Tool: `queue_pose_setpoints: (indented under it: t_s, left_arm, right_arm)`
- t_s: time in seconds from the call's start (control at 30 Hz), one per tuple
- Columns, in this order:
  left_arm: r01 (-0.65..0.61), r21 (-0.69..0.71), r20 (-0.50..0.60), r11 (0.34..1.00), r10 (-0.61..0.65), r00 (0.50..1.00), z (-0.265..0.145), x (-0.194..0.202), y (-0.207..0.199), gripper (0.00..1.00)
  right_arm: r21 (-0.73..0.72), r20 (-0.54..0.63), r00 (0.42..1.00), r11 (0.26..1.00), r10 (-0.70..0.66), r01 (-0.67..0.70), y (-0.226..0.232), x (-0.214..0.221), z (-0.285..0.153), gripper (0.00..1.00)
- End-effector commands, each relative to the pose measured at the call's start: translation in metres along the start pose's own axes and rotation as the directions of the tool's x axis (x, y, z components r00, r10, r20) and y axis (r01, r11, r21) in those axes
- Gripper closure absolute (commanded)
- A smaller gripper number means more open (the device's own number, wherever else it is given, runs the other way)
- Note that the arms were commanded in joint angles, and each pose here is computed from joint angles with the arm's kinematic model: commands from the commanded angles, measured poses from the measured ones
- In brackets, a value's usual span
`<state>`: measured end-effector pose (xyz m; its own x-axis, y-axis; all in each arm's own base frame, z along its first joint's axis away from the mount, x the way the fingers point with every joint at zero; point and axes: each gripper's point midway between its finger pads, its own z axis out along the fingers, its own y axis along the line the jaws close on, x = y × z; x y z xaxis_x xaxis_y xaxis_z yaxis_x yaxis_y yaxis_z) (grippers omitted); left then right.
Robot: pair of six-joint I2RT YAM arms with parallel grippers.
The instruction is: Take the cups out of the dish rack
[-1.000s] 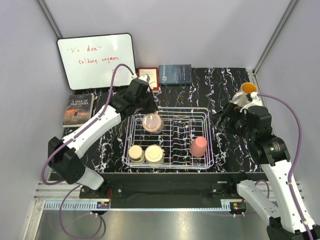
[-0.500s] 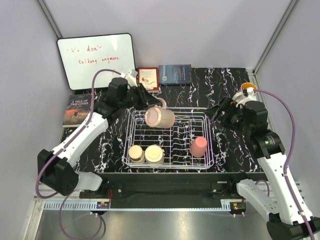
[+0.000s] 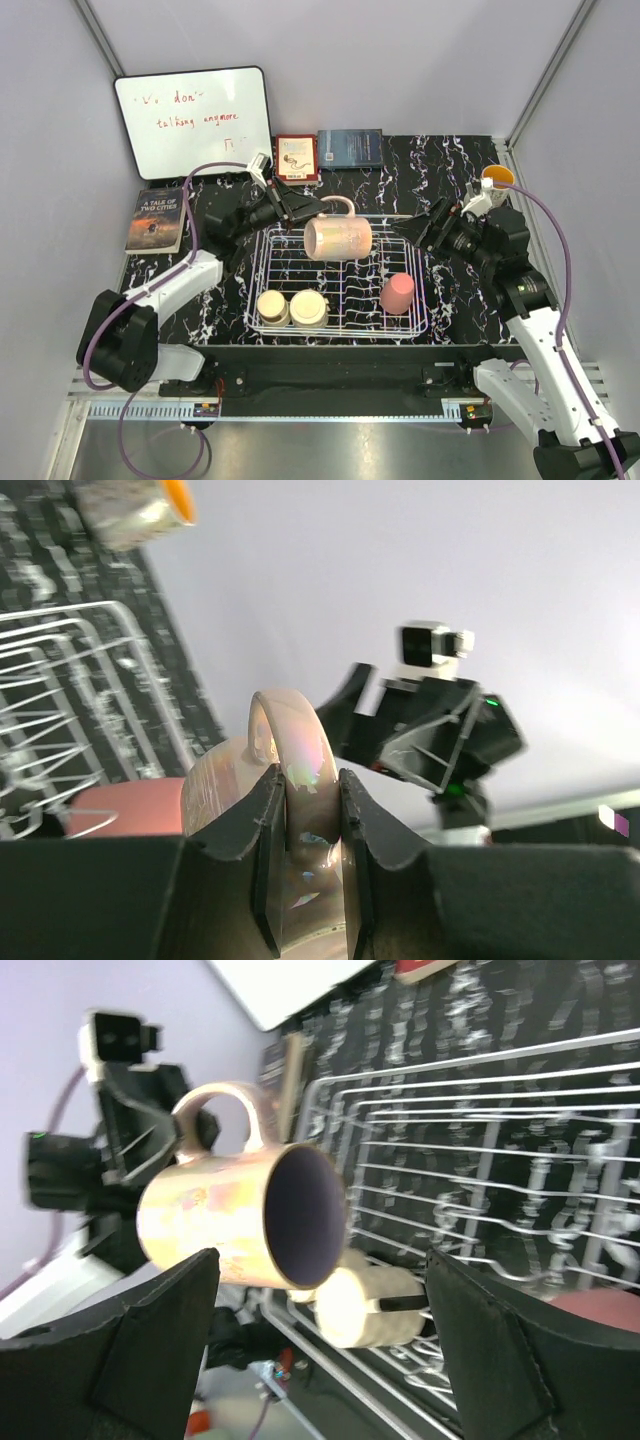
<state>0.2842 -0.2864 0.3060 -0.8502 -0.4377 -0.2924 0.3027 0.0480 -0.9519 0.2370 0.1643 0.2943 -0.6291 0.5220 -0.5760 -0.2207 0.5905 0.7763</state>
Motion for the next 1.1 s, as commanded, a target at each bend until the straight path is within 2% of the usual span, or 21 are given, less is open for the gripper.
queue_pose_setpoints:
  t_s: [0.0,0.2,0.4,0.63,1.07]
  left_arm:
    - [-0.082,0.317,-0.003,0.945,0.088,0.996,-0.013,0.001,-0.083,1.00]
    - [-0.072,0.346,-0.012,0.935,0.081,0.997,-0.011,0.000,-0.085,1.00]
    - [-0.064,0.354,-0.030,0.933,0.080,0.996,-0.004,0.001,-0.085,1.00]
    - [-0.050,0.369,-0.062,0.928,0.079,0.995,0.009,0.009,-0.089,1.00]
    - [-0.058,0.388,-0.060,0.920,0.088,0.994,0.016,0.007,-0.100,1.00]
  right_arm:
    - [-0.312,-0.046,0.999,0.950,-0.012,-0.003,0.063,0.001,-0.011,0.09]
    - [-0.489,-0.092,0.996,0.872,-0.015,-0.032,0.097,0.002,-0.022,0.09]
    - [-0.536,-0.158,0.987,0.843,-0.040,-0.052,0.106,0.012,-0.022,0.09]
    - [-0.522,-0.208,0.977,0.849,-0.036,-0.080,0.101,0.019,-0.014,0.11]
    - [-0.462,-0.263,0.964,0.881,-0.029,-0.100,0.077,0.037,-0.005,0.12]
